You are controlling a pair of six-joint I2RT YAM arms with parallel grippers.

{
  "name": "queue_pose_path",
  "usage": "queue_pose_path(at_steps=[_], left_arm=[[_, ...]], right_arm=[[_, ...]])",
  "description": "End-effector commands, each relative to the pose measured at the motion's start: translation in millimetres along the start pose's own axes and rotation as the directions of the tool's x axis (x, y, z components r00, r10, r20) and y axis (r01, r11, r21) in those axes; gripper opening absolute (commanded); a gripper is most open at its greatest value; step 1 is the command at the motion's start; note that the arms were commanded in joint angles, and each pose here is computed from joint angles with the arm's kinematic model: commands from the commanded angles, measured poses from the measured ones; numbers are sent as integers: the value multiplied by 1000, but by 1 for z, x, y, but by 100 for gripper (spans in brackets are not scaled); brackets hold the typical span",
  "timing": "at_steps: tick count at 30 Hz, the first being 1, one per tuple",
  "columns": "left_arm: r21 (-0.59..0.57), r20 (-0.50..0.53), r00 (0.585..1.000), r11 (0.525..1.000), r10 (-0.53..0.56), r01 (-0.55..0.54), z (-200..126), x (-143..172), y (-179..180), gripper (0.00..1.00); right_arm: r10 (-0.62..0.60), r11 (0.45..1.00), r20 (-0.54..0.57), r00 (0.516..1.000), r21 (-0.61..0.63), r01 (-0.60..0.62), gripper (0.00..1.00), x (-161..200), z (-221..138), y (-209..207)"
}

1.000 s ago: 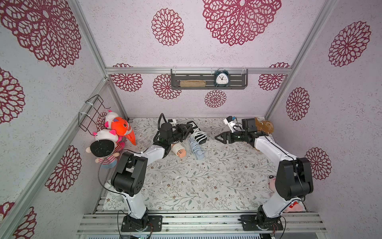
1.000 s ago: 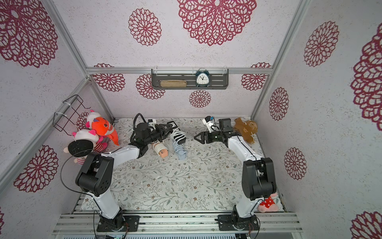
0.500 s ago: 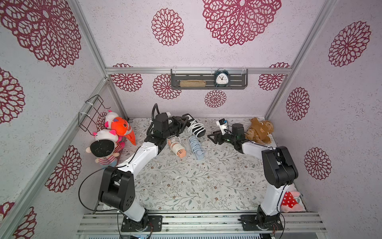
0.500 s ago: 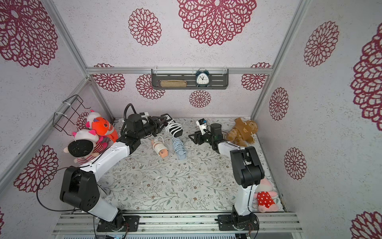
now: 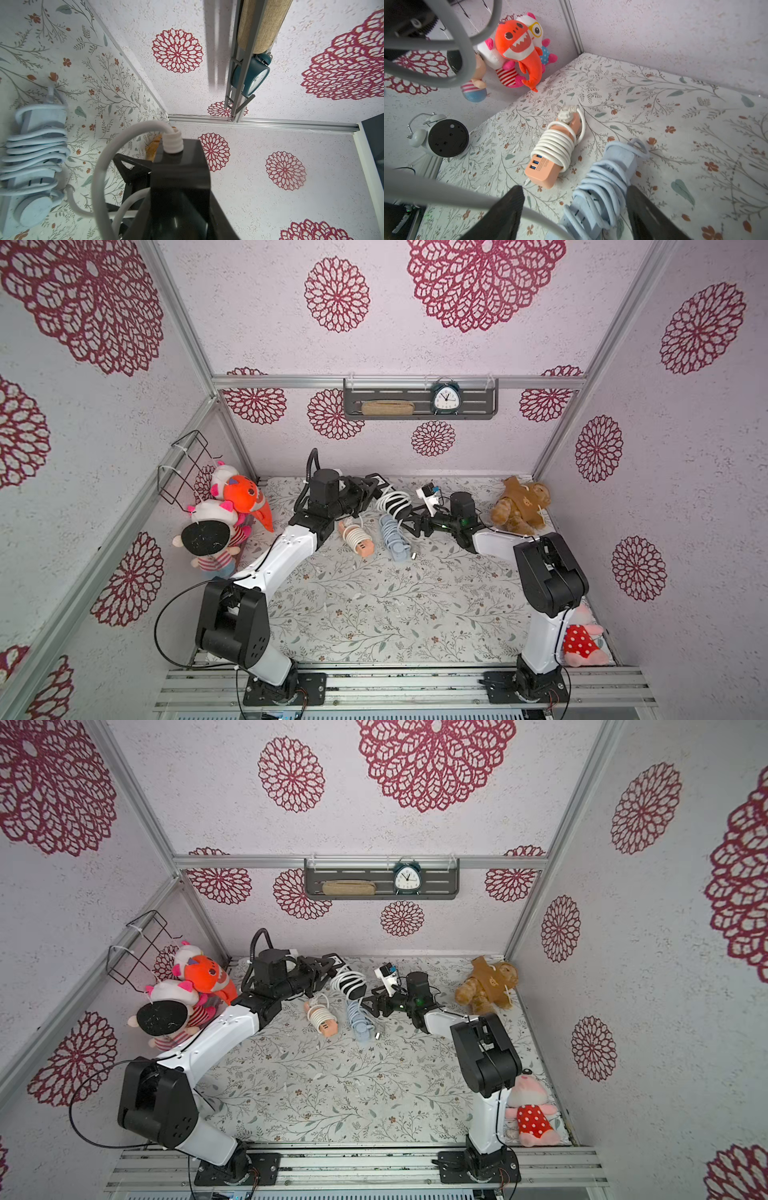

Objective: Unwrap the cord wrapped around the power strip
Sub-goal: Unwrap the power cord from the power strip.

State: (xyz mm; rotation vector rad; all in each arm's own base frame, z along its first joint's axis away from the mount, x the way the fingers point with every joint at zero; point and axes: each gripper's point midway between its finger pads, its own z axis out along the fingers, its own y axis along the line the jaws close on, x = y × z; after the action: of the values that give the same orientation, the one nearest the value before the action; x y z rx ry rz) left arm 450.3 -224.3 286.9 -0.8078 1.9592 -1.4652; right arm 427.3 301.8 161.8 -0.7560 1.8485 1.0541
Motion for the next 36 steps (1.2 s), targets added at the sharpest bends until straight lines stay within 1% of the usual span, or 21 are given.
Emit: queue_pose_path(at_steps=[1,3,6,7,10,13,17,20,24,27,28,29,30,32,33,34,36], left_arm=[[70,36,999,998,4,-6,-2,-7,-17,0],[71,38,999,997,0,-3,1,-8,-15,0],[74,37,999,997,-6,3,4,-8,-12,0],[77,37,999,997,-8,5,5,-8,-12,0],[83,40,999,997,-7,4,7,-8,-13,0],[94,42,999,996,-10,6,7,-7,-14,0],[86,41,999,996,-19,15,9,-6,-9,0],[85,46,999,996,-19,15,10,-7,-7,0],[91,44,999,996,-19,15,12,-7,-9,0],[94,38,999,995,-25,21,12,-6,-6,0],[96,38,999,995,-30,27,12,-6,-5,0],[97,37,999,995,-33,29,13,-6,-4,0],[99,36,999,995,-32,28,13,-5,-3,0],[101,34,999,995,-21,18,13,-5,-1,0],[98,36,999,995,-10,6,13,-4,0,0],[90,41,999,996,1,-5,12,-5,3,0],[53,67,998,999,-10,6,10,-9,14,0]], right_arm=[[18,998,-55,998,67,-15,78,-4,-26,-6],[45,994,-83,996,106,-36,76,1,-38,-13],[71,996,-55,996,60,-68,70,-9,-47,2],[80,997,-32,996,25,-79,67,-15,-46,11],[108,993,12,994,-46,-107,67,-25,-36,27],[141,989,51,989,-57,-138,67,-32,-24,25],[160,983,63,985,-96,-153,67,-32,-9,29],[165,979,85,983,-134,-153,67,-37,-3,37],[178,976,103,979,-147,-162,65,-40,2,37],[180,977,130,975,-141,-162,56,-45,5,32],[180,978,144,973,-133,-161,46,-47,6,30],[179,979,157,971,-124,-160,29,-48,6,27],[179,980,162,970,-118,-161,24,-49,6,25],[184,980,160,970,-103,-169,22,-48,6,18],[183,981,160,970,-98,-169,20,-48,5,16],[179,982,156,971,-90,-167,15,-47,3,14],[171,984,139,976,-68,-163,6,-45,0,10]])
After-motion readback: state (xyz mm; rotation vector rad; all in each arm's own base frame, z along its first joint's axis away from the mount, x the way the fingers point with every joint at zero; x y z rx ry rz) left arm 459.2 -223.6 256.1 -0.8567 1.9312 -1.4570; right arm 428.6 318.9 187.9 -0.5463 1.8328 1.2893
